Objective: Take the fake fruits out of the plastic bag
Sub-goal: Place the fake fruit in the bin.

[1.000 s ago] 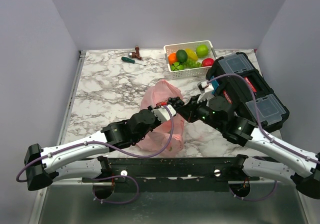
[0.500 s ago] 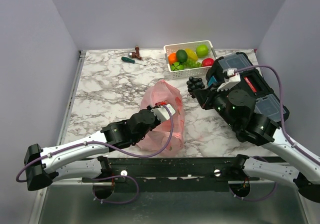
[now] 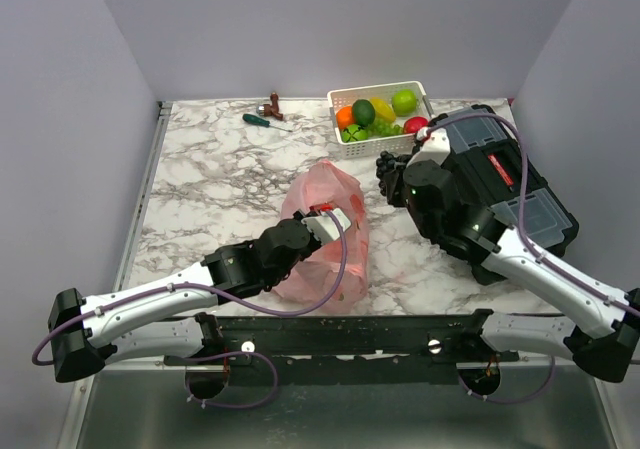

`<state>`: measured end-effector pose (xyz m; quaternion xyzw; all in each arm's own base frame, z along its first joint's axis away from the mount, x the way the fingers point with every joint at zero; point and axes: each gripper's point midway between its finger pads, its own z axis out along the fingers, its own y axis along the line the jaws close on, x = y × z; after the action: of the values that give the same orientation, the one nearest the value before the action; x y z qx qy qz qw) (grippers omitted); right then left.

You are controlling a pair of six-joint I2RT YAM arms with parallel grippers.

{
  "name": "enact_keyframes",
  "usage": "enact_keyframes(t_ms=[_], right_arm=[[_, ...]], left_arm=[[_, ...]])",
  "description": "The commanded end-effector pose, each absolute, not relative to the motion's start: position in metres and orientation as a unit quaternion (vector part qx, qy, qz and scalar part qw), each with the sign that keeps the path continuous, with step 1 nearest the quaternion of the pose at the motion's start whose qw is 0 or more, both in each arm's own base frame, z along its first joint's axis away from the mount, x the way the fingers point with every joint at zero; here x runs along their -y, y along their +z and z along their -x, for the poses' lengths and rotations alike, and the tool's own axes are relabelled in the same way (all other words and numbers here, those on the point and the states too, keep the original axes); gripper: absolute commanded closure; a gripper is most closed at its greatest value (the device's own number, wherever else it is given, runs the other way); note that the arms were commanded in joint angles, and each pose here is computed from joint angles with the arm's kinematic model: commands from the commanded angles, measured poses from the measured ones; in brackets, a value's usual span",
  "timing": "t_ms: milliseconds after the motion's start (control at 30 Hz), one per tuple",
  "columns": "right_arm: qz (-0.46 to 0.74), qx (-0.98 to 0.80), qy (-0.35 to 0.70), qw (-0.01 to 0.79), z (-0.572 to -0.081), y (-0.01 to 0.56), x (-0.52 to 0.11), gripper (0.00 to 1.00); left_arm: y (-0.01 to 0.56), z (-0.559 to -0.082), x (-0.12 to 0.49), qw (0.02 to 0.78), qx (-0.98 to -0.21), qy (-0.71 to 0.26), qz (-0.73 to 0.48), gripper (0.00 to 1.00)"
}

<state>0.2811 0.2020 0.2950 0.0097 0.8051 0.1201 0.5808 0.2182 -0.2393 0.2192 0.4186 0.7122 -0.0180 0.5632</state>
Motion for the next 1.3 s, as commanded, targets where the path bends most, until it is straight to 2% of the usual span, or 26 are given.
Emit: enact_keyframes(t_ms=[0, 267, 533, 900, 1033, 1267], right_arm=[[-0.031, -0.801, 0.107, 0.588, -0.314, 0.303, -0.194, 0.99], [-0.051, -0.813, 0.124, 0.566, -0.386, 0.283, -0.195, 0.99], [-0.076, -0.824, 0.125, 0.547, -0.481, 0.254, -0.189, 0.99], [-0.097, -0.832, 0.056, 0.544, -0.594, 0.212, -0.176, 0.99], [-0.100, -0.840, 0.028, 0.532, -0.611, 0.190, -0.174, 0.90], [-0.091, -0.850, 0.015, 0.519, -0.617, 0.165, -0.174, 0.56]], left_arm=[[0.218, -0.218, 0.241, 0.565, -0.709, -0.017, -0.422, 1.00], [0.217, -0.216, 0.244, 0.561, -0.710, -0.024, -0.425, 1.00], [0.214, -0.213, 0.246, 0.557, -0.711, -0.034, -0.427, 1.00], [0.219, -0.212, 0.245, 0.569, -0.703, -0.044, -0.425, 1.00], [0.219, -0.211, 0.245, 0.568, -0.702, -0.046, -0.427, 1.00], [0.217, -0.211, 0.246, 0.567, -0.702, -0.048, -0.428, 1.00]])
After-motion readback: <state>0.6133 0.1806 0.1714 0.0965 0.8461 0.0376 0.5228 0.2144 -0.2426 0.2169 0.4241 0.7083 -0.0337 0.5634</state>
